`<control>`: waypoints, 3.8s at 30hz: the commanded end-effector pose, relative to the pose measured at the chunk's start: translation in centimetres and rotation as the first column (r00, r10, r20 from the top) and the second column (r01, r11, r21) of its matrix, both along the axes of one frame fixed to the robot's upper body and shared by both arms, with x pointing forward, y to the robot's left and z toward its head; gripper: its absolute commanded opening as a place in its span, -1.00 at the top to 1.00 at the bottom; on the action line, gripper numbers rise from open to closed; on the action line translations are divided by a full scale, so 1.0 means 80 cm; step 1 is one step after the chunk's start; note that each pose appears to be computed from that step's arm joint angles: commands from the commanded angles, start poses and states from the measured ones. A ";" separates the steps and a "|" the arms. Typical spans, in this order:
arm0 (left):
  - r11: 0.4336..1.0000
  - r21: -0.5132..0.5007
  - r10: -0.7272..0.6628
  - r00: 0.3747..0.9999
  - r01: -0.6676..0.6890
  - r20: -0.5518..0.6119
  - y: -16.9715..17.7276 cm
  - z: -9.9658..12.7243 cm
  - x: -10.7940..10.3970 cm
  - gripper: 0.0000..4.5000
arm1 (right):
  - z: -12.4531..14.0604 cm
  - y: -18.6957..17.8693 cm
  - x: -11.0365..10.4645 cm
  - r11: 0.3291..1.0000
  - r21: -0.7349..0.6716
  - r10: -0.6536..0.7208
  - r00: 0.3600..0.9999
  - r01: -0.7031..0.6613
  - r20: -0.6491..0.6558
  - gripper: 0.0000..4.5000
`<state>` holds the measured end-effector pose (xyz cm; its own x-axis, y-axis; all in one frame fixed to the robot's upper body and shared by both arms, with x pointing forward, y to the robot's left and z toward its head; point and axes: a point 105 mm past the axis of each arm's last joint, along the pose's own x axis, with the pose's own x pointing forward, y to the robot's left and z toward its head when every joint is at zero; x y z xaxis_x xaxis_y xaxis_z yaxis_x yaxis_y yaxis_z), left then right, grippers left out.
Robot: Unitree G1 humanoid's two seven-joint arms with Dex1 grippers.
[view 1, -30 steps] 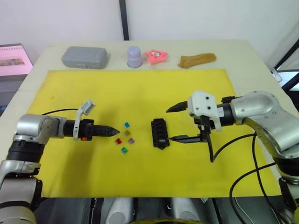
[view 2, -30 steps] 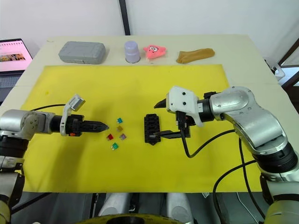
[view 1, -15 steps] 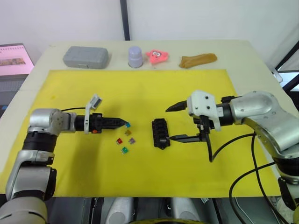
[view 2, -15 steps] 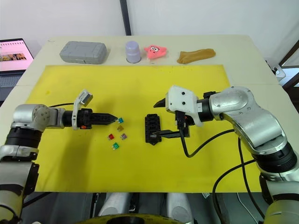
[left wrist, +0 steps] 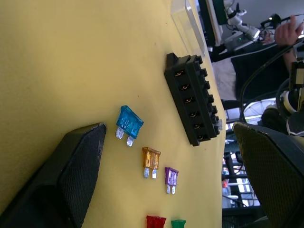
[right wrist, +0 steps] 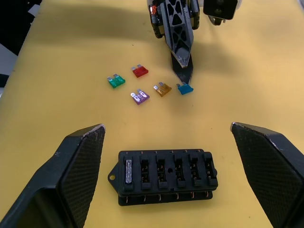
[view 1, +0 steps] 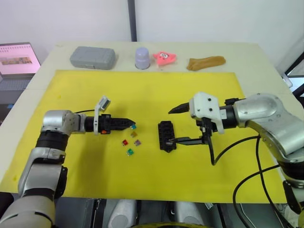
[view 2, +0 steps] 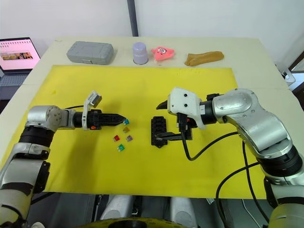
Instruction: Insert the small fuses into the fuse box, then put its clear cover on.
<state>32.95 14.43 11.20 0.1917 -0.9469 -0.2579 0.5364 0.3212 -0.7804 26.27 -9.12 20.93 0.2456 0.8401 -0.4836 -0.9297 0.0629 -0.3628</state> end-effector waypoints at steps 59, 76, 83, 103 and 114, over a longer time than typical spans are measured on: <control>0.993 -0.086 0.106 0.961 -0.087 0.254 0.025 0.063 -0.006 0.90 | 0.012 0.002 -0.003 0.999 0.029 -0.016 1.000 0.016 0.021 -1.00; 0.996 0.018 0.082 0.996 -0.082 0.024 0.022 -0.015 0.000 -0.55 | 0.013 0.003 -0.002 1.000 0.025 -0.014 0.999 0.013 0.030 -1.00; 1.000 0.013 0.002 1.000 -0.002 0.003 0.006 -0.020 -0.002 -0.55 | 0.013 0.002 -0.002 1.000 0.022 -0.018 0.999 0.018 0.030 -1.00; 0.997 0.000 -0.075 0.997 0.075 0.004 -0.016 -0.024 -0.006 -0.30 | 0.012 0.003 -0.001 1.000 0.017 -0.023 0.999 0.022 0.037 -1.00; 0.998 0.020 -0.066 0.998 0.066 0.001 -0.015 -0.030 -0.005 0.48 | 0.012 0.003 -0.001 1.000 0.013 -0.022 0.999 0.021 0.039 -1.00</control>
<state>32.93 13.52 9.82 0.1456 -0.9555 -0.2565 0.5839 0.2923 -0.7573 26.40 -9.04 20.87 0.2685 0.8379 -0.4752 -0.9324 0.1020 -0.3469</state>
